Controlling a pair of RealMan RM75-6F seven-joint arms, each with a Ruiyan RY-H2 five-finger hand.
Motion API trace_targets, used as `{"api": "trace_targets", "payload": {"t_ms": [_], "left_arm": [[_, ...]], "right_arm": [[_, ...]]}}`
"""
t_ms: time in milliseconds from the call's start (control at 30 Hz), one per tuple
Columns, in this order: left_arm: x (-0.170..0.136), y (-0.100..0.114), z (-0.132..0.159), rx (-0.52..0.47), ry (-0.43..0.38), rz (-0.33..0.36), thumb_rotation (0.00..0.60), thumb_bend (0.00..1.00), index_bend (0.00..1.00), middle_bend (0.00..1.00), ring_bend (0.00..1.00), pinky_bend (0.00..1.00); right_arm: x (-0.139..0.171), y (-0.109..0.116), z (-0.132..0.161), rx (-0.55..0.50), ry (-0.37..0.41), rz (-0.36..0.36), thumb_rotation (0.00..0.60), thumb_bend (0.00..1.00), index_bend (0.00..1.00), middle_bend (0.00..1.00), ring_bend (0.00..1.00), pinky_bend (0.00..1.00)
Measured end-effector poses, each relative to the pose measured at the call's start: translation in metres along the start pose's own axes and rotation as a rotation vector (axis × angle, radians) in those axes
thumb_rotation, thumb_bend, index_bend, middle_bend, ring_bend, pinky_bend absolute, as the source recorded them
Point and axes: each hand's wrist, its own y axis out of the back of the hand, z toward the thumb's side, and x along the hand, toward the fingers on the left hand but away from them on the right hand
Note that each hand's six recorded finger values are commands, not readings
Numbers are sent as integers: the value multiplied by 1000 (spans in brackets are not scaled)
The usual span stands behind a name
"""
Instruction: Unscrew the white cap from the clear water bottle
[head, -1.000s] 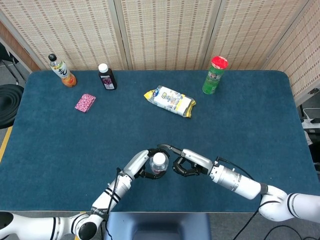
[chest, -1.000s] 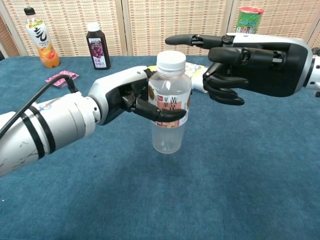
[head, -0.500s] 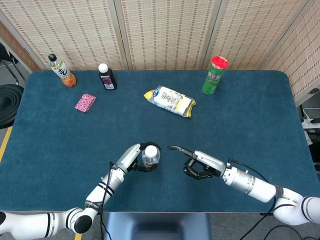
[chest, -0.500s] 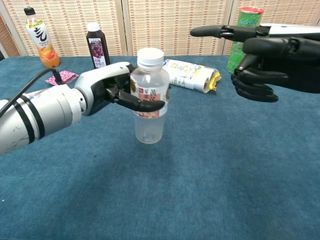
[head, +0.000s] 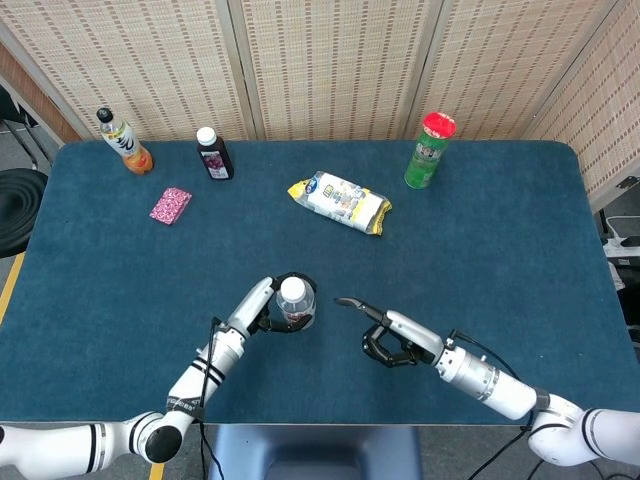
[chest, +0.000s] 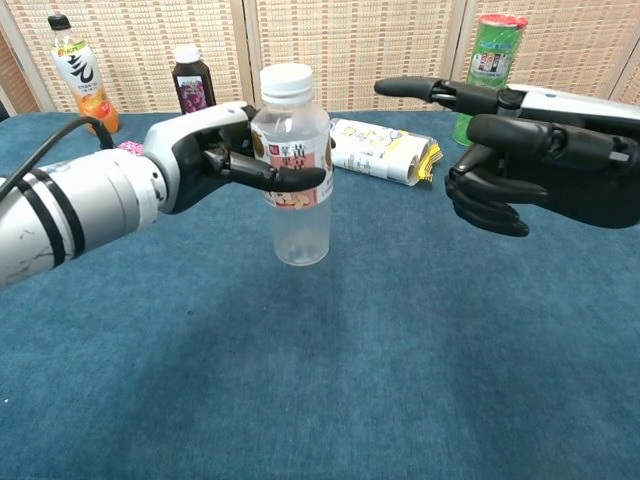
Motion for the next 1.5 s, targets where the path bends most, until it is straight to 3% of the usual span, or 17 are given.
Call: {"api": "trace_targets", "payload": {"t_ms": [200, 700, 1500], "left_arm": [[1, -8, 3, 32, -10, -13, 600, 565, 587, 693, 339, 226], [3, -21, 6, 88, -12, -41, 600, 566, 594, 708, 349, 226], [1, -20, 9, 131, -20, -43, 600, 571, 594, 709, 353, 226]], "right_arm": [[-8, -1, 0, -21, 14, -13, 379, 682, 0, 903, 774, 830], [-14, -4, 2, -22, 3, 40, 379, 682, 0, 911, 779, 830], [-11, -1, -2, -28, -18, 49, 378, 682, 0, 923, 786, 831]]}}
